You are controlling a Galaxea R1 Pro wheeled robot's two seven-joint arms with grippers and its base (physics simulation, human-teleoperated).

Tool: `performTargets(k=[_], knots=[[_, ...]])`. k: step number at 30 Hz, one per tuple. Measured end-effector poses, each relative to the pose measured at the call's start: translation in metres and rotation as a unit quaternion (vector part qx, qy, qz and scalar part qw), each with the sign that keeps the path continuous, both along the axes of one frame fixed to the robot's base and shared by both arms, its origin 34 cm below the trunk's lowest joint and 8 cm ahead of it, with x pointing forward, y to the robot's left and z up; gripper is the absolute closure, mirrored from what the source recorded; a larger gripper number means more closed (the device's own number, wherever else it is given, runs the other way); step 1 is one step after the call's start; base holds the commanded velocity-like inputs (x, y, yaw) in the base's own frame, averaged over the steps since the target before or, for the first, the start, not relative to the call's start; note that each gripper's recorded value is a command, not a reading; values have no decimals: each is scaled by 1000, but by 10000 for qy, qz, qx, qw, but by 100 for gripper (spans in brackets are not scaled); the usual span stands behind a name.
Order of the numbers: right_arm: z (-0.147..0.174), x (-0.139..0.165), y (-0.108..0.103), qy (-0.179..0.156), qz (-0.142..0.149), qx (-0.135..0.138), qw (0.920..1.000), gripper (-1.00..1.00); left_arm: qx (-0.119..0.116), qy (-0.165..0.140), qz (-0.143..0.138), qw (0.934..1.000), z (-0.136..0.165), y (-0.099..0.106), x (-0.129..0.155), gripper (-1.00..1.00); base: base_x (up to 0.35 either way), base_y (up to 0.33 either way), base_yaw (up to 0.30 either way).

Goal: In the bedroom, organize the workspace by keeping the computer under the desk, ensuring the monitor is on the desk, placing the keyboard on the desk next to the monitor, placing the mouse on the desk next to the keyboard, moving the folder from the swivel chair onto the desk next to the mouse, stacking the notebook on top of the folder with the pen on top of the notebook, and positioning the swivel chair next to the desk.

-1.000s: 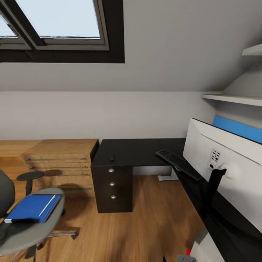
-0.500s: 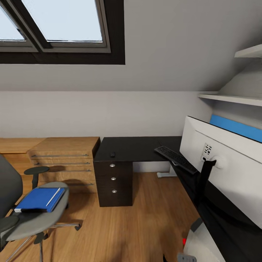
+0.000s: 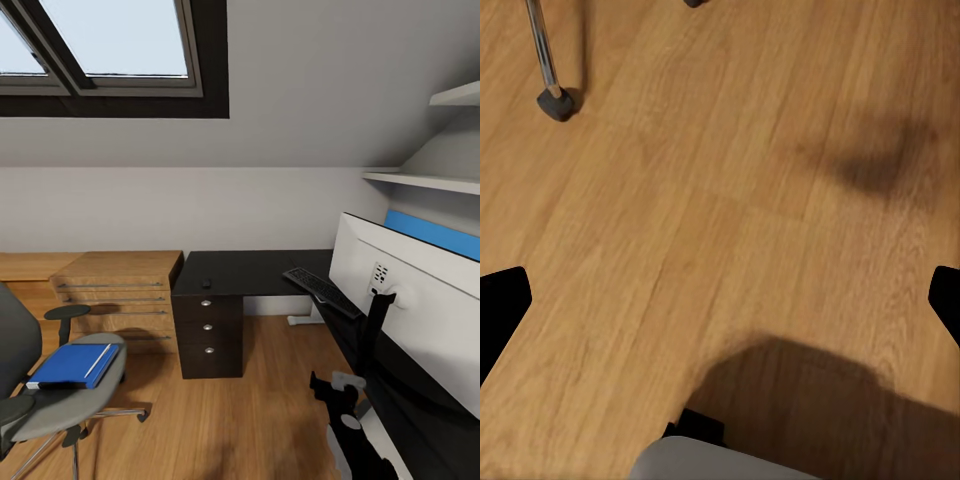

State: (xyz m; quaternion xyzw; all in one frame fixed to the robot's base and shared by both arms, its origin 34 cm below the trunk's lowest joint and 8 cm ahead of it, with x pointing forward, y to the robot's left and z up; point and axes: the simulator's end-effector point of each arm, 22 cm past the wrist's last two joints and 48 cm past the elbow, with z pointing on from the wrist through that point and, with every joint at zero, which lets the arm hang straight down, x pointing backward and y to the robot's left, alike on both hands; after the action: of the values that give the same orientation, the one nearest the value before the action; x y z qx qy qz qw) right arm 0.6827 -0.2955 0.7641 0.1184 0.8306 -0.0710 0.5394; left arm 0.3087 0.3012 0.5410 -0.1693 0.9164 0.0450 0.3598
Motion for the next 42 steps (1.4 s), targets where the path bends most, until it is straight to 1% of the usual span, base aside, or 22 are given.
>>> performTargets(k=[2,3,4,5,7,8,10,13,14,15,20,22,24,25,30,37,42], knots=[[17,8,-4,-54,-31,-15,10000,-100,0,2,2,10000,0,0,0,-100,0,0,0],[35,15,-8,-144,-60,-36,9999,-100,0,4,3,10000,0,0,0,-100,0,0,0],[46,19,-11,-211,-81,-46,9997,-100,-1,6,4,10000,0,0,0,-100,0,0,0],[68,26,-16,-367,-117,-75,9992,-100,-1,7,4,10000,0,0,0,-100,0,0,0],[88,31,-20,-520,-156,-97,9985,-100,-1,8,5,10000,0,0,0,-100,0,0,0],[104,34,-24,-646,-185,-119,9977,-100,-2,7,4,10000,0,0,0,-100,0,0,0],[118,37,-27,-761,-215,-135,9968,-100,-1,8,3,10000,0,0,0,-100,0,0,0],[130,38,-32,-858,-282,-169,9958,-100,-2,8,4,10000,0,0,0,-100,0,0,0],[135,37,-36,-893,-350,-198,9952,-100,-3,9,2,10000,0,0,0,-100,0,0,0],[140,36,-43,-928,-502,-252,9941,-100,-8,8,0,10000,0,-1,0,-100,0,0,0],[139,33,-50,-907,-629,-295,9935,-100,-8,10,5,10000,0,-1,0,-100,0,0,0],[136,33,-50,-874,-629,-294,9937,-100,-8,11,5,10000,0,-1,-1,-100,0,0,0],[124,31,-49,-757,-607,-289,9949,-100,-7,5,6,10000,0,-1,0,-100,0,0,0],[123,31,-49,-750,-606,-292,9949,-100,-6,3,6,10000,0,-1,0,-100,0,0,0],[125,31,-54,-839,-628,-340,9939,-100,-4,-4,6,10000,0,-1,0,-100,0,0,0],[135,30,-71,-1047,-777,-447,9905,-100,3,-5,6,10000,0,0,0,-100,0,0,0],[134,21,-97,-1060,-1129,-450,9869,-100,4,-6,6,10000,0,0,0,-100,0,0,0]])
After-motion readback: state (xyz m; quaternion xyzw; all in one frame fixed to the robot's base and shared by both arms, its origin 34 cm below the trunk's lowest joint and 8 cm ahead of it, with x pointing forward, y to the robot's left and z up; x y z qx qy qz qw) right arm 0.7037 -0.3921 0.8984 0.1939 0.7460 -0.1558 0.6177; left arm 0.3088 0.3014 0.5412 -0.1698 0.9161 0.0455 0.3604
